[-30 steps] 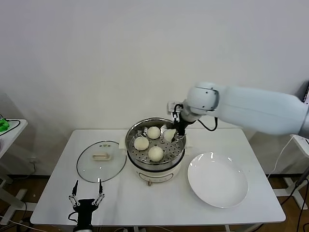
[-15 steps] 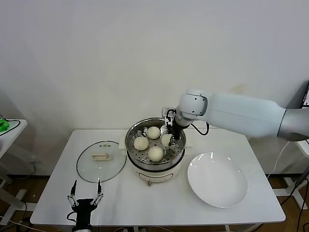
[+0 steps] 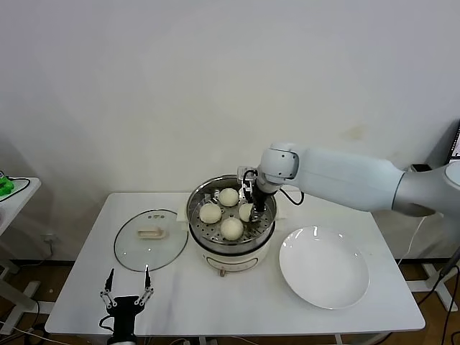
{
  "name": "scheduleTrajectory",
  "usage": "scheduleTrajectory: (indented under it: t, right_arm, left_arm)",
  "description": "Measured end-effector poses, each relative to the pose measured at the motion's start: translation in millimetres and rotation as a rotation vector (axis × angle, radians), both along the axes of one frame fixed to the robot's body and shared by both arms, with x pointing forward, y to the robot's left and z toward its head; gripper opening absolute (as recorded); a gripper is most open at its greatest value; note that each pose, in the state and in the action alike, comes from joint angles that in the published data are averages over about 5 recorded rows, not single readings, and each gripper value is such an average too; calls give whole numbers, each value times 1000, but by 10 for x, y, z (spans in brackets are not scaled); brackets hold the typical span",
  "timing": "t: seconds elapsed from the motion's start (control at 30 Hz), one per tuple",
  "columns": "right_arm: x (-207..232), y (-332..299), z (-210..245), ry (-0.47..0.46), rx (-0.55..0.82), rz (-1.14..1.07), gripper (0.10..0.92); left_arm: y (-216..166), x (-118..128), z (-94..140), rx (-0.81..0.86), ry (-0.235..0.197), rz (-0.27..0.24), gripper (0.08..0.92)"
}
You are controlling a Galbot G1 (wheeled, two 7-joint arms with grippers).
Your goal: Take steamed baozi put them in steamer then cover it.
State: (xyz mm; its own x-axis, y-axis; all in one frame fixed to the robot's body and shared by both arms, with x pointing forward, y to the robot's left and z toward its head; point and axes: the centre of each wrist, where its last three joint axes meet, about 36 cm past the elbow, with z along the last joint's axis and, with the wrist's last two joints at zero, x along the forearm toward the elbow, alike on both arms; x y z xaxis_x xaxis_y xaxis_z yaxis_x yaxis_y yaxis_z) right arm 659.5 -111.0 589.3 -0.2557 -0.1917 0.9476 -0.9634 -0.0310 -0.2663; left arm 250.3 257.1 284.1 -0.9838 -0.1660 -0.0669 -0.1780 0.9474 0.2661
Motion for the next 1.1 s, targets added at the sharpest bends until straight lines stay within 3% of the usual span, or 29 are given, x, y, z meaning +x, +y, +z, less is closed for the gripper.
scheduleTrajectory:
  t: [0.3, 0.7, 1.1]
  right_arm:
    - [23, -19, -66, -7, -11, -2, 532]
    - [-5, -95, 61, -19, -8, -10, 812]
    - [-113, -349, 545, -106, 70, -26, 823]
  left_arm:
    - [3, 5, -7, 0, 1, 1, 823]
    - [-1, 2, -6, -1, 2, 1, 823]
    - [44, 53, 11, -16, 29, 13, 823]
